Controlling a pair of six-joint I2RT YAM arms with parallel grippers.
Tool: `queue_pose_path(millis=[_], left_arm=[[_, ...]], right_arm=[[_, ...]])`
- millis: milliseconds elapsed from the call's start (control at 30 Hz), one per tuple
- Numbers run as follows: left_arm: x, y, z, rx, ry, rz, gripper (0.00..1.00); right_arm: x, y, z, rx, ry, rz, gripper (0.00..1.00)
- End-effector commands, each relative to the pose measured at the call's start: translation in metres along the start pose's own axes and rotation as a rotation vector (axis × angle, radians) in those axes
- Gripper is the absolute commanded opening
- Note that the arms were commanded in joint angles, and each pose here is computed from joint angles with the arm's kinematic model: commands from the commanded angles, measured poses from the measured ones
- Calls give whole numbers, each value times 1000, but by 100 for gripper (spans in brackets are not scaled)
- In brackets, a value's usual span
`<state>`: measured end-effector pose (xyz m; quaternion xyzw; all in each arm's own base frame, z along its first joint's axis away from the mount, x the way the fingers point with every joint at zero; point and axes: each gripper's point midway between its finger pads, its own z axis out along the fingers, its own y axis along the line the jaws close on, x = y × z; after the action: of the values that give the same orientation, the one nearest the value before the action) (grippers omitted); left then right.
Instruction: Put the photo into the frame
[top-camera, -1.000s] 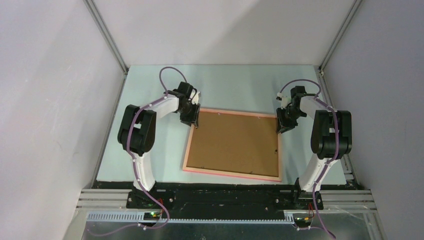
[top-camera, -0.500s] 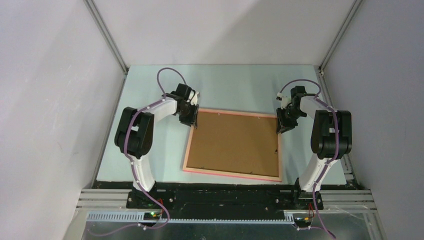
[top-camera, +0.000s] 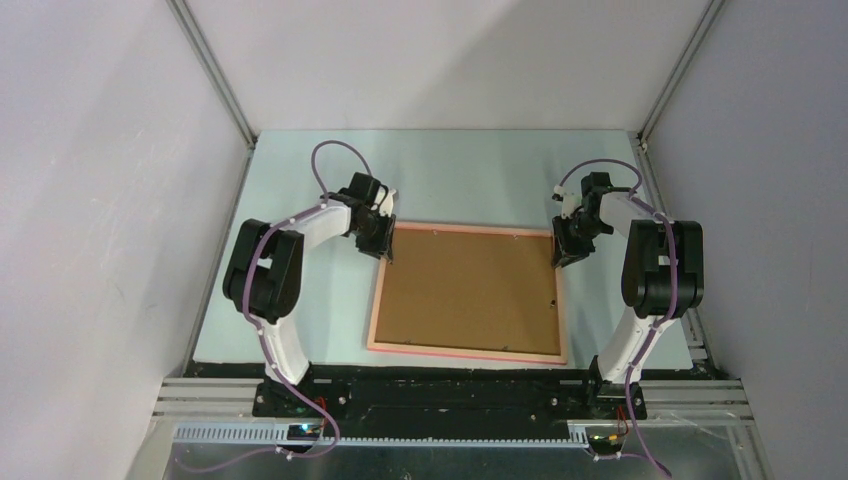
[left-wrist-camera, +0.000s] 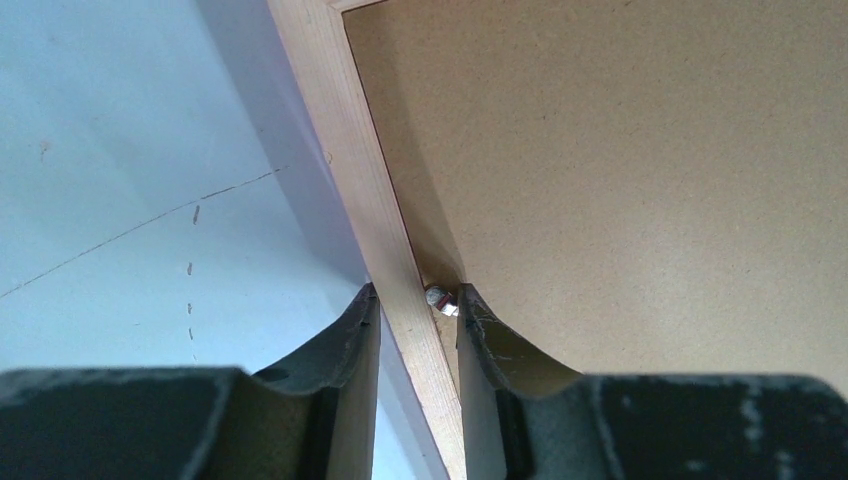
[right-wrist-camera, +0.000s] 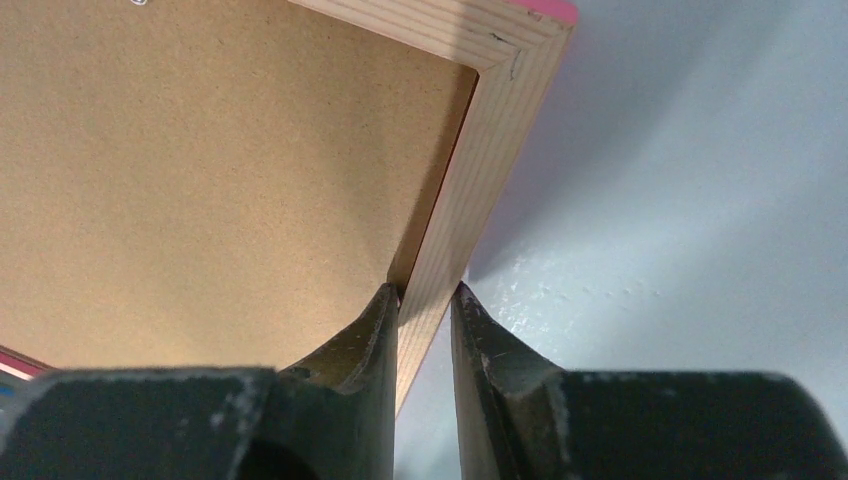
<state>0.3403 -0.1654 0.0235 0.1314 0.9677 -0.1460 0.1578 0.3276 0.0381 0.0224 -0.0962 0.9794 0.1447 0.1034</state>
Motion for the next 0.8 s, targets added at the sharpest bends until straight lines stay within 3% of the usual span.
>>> queue_pose_path(millis=[0, 100, 200, 367, 767], left_arm=[[11, -6, -8, 29, 32, 61, 0], [7, 1, -8, -13, 24, 56, 5], [4, 4, -6, -32, 22, 50, 20], [-2, 6, -1, -45, 21, 45, 32], [-4, 11, 11, -74, 43, 41, 45]], right_arm=[[1, 13, 9, -57, 21, -32, 0], [2, 13, 9, -58, 25, -31, 0], [2, 13, 10, -58, 25, -32, 0], [3, 13, 10, -60, 30, -29, 0], [4, 13, 12, -66, 35, -32, 0]])
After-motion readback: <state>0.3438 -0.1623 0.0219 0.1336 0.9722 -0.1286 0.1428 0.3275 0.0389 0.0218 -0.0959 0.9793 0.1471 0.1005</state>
